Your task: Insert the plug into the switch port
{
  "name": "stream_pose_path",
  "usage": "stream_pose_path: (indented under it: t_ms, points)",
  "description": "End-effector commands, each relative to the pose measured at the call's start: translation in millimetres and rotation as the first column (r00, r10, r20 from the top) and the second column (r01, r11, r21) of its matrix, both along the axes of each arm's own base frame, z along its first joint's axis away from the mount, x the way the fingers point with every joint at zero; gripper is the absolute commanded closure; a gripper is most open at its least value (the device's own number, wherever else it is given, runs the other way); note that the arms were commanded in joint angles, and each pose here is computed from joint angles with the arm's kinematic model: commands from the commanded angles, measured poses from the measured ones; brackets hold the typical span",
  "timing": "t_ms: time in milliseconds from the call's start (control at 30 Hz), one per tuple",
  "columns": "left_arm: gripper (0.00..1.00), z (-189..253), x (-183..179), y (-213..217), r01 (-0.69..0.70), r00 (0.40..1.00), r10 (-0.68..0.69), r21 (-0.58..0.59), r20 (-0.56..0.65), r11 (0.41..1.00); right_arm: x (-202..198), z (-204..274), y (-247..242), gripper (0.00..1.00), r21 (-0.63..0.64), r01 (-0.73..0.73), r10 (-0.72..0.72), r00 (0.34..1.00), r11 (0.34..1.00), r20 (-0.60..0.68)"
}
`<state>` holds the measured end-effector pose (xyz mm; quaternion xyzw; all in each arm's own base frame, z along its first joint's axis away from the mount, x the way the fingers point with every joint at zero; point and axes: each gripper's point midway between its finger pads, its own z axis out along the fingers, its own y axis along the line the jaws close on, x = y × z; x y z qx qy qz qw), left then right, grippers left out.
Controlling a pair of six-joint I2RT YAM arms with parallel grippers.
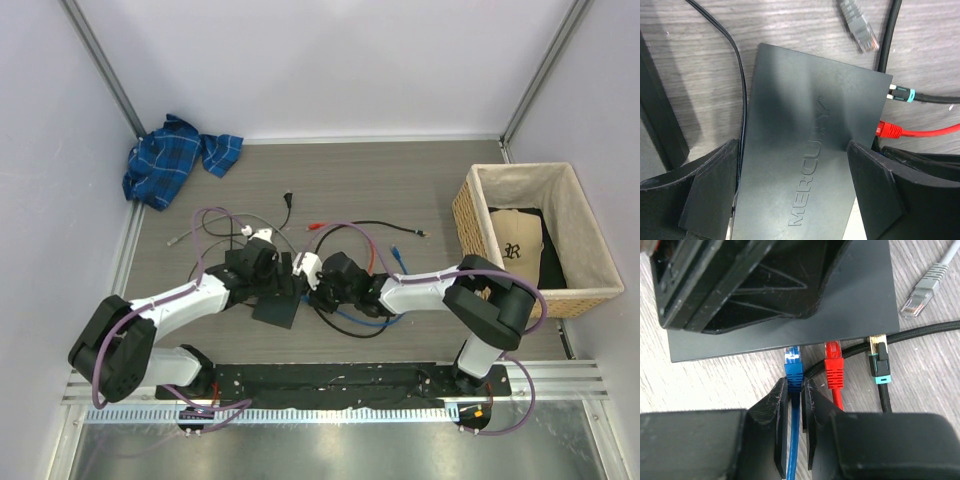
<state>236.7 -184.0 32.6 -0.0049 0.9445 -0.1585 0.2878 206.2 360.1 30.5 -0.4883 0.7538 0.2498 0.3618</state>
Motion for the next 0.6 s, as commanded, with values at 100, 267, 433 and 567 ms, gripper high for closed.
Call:
stream_pose_path:
  t_ms: [100,267,433,567]
  points:
    - [0.09,39.1,-26.9,-59.0,0.218,0.974,-0.224,-0.133,-0.032,0.967,5.8,105.7,50.0,0.99,0.413,-0.041,-0.027,0.987,0.91,0.157]
    - [0.04,35.0,-7.8,-45.4,0.162,0.987,-0.163,-0.054,-0.008,0.985,2.2,79.0,34.4,0.92,0.336,0.01,-0.048,0.993,0.942,0.106]
    - [0.0,47.4,3.5,-31.3,0.106,0.994,-0.106,0.014,0.014,0.994,-3.0,66.8,19.2,0.78,0.295,0.057,-0.079,0.995,0.954,0.062]
    - [0.0,74.4,6.6,-14.8,0.055,0.997,-0.057,0.046,0.048,0.997,-0.4,69.3,4.8,0.63,0.258,0.102,-0.124,0.99,0.961,0.071]
